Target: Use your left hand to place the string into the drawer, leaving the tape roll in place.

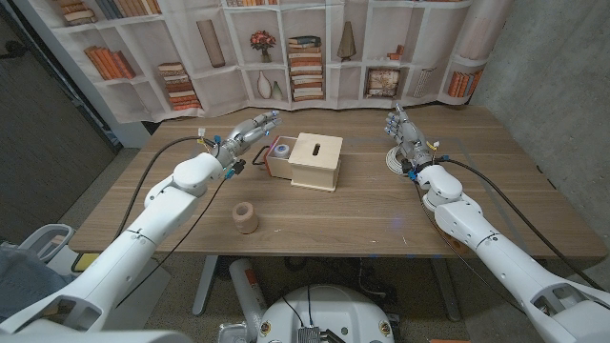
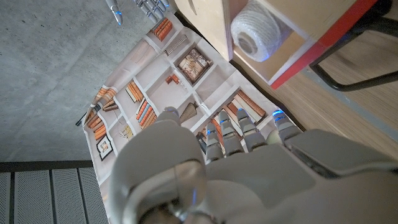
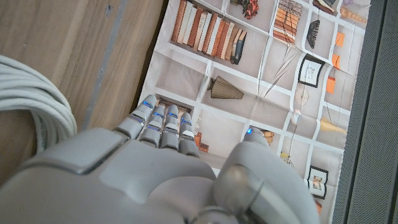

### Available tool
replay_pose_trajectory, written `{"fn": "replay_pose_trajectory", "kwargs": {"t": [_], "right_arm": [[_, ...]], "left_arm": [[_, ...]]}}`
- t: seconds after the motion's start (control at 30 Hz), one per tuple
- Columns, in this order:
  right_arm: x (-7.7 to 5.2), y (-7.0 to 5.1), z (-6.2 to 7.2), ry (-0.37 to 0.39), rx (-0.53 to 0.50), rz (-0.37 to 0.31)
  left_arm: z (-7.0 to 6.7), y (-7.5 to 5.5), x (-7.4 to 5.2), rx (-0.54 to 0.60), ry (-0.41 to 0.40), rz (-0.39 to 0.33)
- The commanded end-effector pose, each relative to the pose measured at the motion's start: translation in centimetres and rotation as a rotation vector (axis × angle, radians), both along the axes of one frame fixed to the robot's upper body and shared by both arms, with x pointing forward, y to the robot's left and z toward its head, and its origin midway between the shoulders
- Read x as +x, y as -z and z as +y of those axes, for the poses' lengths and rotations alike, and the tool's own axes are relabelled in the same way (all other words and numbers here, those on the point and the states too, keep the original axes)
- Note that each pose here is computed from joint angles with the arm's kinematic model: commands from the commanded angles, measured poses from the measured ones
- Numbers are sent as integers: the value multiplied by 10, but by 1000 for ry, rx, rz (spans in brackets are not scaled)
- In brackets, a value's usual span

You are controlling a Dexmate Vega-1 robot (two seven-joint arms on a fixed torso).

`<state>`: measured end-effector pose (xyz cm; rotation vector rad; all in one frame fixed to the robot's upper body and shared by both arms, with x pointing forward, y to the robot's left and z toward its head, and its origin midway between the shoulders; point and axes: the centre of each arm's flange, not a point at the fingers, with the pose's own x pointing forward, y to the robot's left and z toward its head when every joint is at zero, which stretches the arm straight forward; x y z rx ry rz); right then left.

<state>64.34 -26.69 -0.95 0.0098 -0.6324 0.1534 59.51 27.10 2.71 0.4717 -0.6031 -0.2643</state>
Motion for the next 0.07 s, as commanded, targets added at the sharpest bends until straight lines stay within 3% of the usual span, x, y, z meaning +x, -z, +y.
{"fn": "replay_pose_trajectory", "kwargs": {"t": [0.03,0.07], "right_arm": [[-1,0,3,-6,0,-7],[-1,0,4,-7,0,-7]], "left_arm": [[5,3,-8,-1,-13,-3],[6,4,-9,-8,-11,-3]]}}
